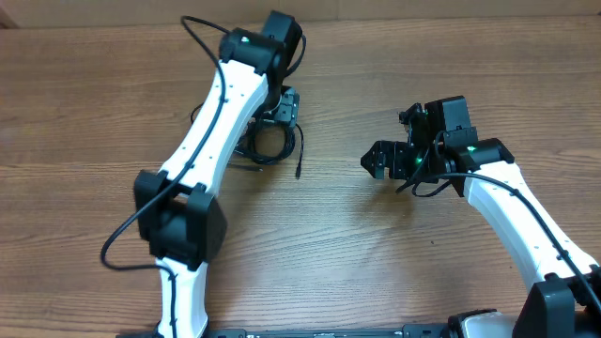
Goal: Untangle cables
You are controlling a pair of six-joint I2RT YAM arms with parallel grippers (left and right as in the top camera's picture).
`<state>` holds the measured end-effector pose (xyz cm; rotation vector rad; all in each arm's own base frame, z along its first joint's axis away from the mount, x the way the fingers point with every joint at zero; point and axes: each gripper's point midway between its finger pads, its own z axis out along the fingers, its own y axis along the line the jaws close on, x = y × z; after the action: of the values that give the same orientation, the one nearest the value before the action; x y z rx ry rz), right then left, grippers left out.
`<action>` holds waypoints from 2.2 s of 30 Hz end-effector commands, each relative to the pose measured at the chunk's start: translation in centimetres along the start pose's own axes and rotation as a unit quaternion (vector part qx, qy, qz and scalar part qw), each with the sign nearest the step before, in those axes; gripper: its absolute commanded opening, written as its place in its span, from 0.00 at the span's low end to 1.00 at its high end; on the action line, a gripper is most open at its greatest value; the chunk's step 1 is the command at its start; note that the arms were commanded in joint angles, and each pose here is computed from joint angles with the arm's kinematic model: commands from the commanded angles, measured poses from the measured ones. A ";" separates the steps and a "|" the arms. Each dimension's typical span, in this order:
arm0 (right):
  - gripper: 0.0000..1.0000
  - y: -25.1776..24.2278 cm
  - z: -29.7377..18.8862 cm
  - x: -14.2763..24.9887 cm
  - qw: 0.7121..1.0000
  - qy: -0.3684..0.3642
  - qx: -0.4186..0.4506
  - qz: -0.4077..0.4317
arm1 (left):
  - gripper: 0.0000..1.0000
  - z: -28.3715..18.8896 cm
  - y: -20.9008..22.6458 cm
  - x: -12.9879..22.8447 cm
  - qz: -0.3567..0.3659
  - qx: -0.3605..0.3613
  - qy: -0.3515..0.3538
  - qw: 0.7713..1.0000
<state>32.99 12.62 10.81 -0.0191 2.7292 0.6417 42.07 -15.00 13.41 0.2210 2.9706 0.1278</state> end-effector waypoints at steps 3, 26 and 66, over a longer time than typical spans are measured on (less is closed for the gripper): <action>0.94 0.5 -0.7 -1.2 1.000 -0.017 0.000 -0.009 | 0.79 3.4 -0.5 -1.0 0.044 -0.006 0.012 0.999; 0.96 0.4 -0.7 -1.2 1.000 -0.017 0.001 -0.009 | 0.74 8.4 0.7 -4.2 0.277 0.034 -0.018 0.960; 0.96 0.3 -0.7 -0.7 1.000 -0.007 0.003 -0.005 | 0.73 13.7 1.0 -2.6 0.301 0.094 -0.023 0.949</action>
<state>32.47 12.53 10.57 -0.0124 2.7541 0.6398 47.55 -13.99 1.67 1.1613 2.7144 -0.0777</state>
